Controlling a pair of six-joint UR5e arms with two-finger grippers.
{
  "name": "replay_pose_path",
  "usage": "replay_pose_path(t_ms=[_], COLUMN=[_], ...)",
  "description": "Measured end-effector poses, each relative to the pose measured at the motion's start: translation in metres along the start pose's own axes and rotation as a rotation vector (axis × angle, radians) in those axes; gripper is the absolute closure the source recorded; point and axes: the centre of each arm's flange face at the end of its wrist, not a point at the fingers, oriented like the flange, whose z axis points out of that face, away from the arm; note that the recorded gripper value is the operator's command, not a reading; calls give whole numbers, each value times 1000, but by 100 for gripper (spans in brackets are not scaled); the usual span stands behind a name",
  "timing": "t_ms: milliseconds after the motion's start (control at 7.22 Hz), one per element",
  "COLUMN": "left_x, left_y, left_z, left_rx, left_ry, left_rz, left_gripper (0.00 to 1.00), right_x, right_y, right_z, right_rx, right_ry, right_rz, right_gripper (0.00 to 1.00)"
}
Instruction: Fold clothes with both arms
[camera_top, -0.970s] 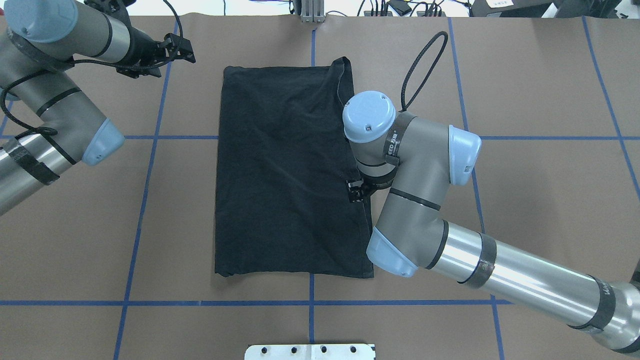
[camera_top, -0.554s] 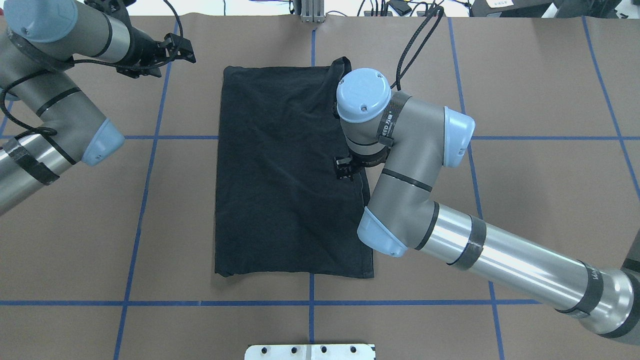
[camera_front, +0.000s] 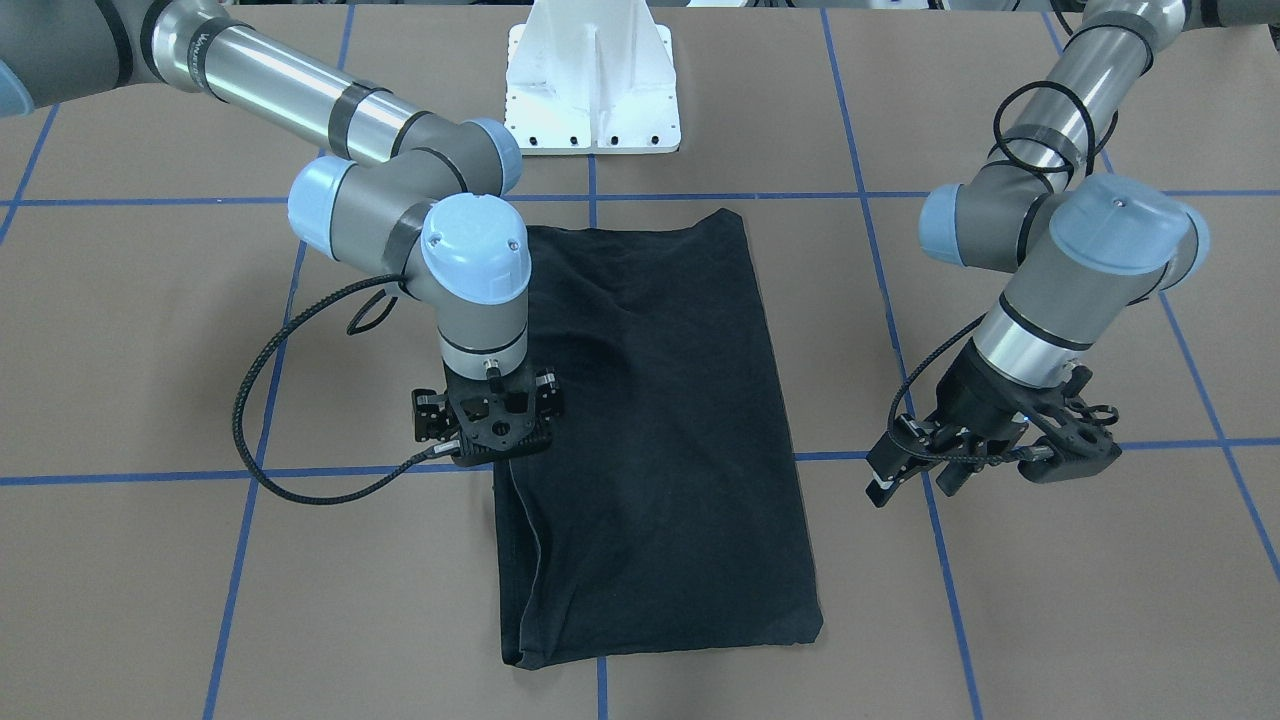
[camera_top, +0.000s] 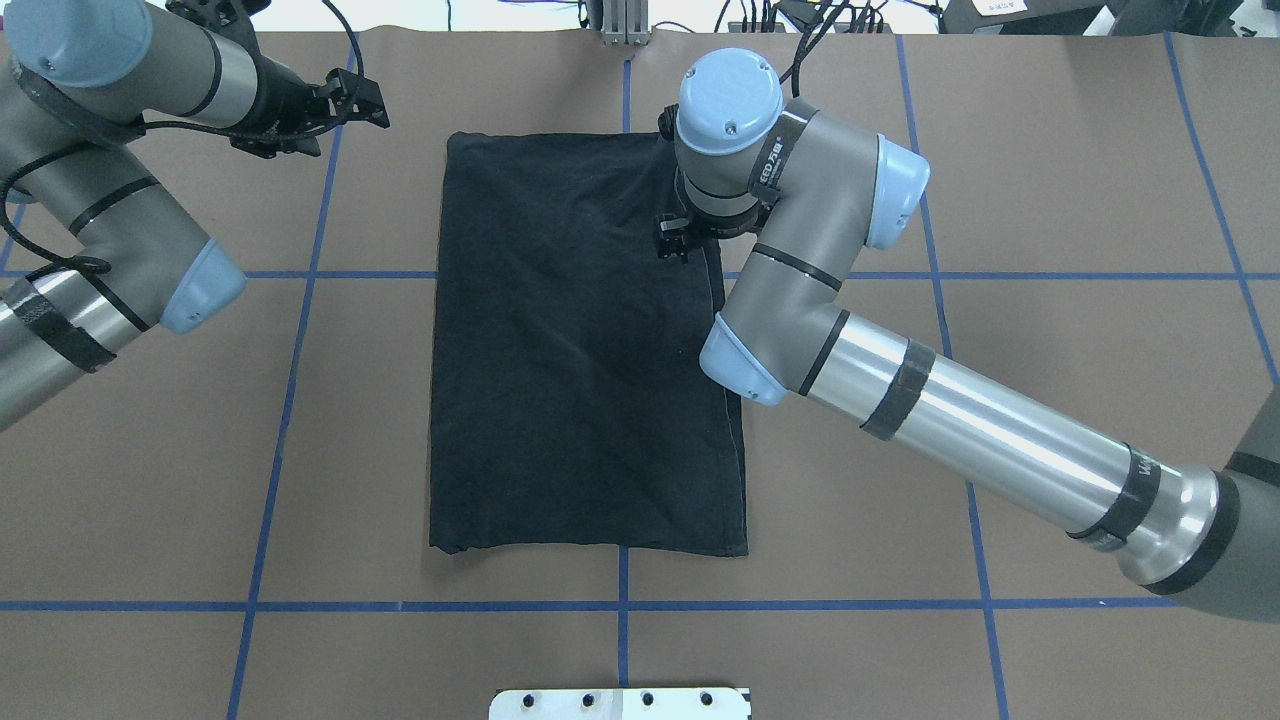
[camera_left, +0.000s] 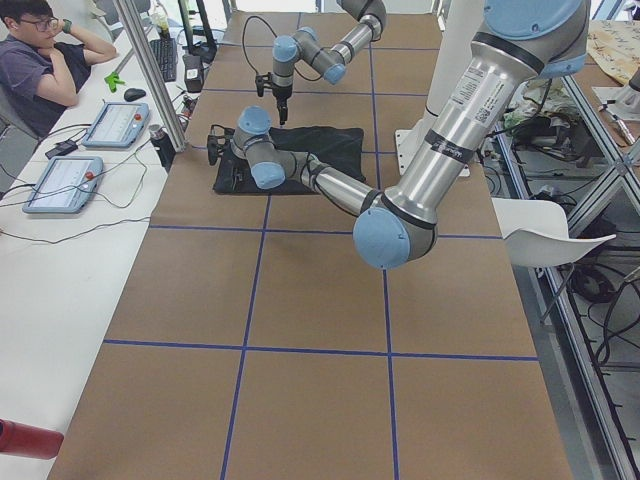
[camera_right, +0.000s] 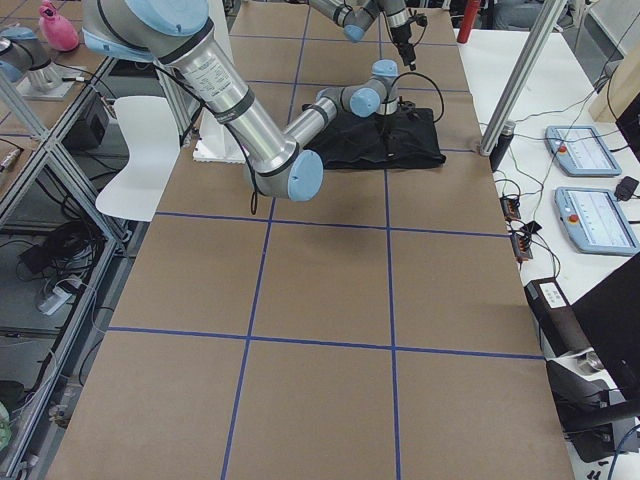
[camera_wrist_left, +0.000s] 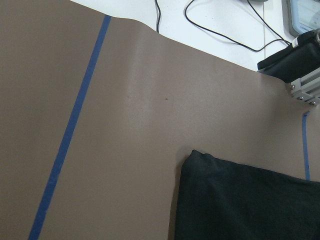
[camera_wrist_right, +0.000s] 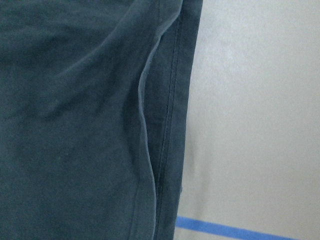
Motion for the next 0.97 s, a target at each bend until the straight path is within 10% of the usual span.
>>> replay_pose_path(t_ms=[970], left_x=[1], left_y=[0], left_z=[0], left_rx=[0], left_ry=[2], left_rz=[2], left_gripper=[0], right_x=[-15], right_y=[-49], right_z=[53], right_rx=[55], right_ry=[34], right_rz=[21], right_gripper=[0])
